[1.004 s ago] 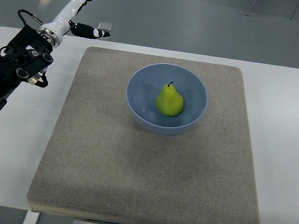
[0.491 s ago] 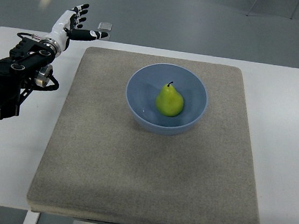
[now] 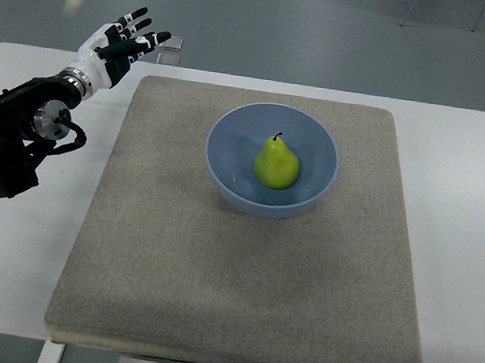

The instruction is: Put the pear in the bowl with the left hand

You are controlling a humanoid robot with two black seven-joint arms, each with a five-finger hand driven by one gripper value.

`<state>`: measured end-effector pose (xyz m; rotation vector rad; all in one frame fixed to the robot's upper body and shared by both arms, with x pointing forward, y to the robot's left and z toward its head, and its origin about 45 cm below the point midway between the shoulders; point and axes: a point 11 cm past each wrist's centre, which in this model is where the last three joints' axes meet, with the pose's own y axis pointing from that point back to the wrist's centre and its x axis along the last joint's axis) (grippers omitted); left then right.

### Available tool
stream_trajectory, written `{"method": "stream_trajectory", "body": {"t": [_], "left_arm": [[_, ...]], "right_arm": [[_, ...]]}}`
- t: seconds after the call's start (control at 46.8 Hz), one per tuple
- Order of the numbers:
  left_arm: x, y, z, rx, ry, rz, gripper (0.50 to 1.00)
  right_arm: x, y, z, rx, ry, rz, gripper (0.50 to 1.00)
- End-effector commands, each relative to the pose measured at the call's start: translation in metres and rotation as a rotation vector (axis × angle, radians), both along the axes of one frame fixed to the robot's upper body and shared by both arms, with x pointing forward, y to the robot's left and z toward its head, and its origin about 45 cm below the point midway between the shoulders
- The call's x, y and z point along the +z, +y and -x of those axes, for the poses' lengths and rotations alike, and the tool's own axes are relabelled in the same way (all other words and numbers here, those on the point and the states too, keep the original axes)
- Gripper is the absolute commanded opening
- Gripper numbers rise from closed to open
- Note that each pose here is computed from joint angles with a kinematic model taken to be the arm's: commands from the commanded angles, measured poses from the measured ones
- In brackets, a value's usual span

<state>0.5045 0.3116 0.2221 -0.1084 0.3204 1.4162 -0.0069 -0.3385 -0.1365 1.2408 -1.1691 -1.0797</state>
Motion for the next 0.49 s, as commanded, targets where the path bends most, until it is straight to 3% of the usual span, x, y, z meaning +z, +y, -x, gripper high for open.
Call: {"method": "stream_trajectory", "body": {"t": [0.0,0.47], "left_arm": [[0.001,0.001,-0.0002,0.001,-0.006,-0.001,0.994],[-0.0011,0.0042,0.0006,0.012,-0.001,0.002,0.994]], "right_arm": [[0.0,-0.0001,0.0,0.0,0.0,0.0,0.926],[0.0,-0.0001,0.0,0.0,0.0,0.0,0.926]]}}
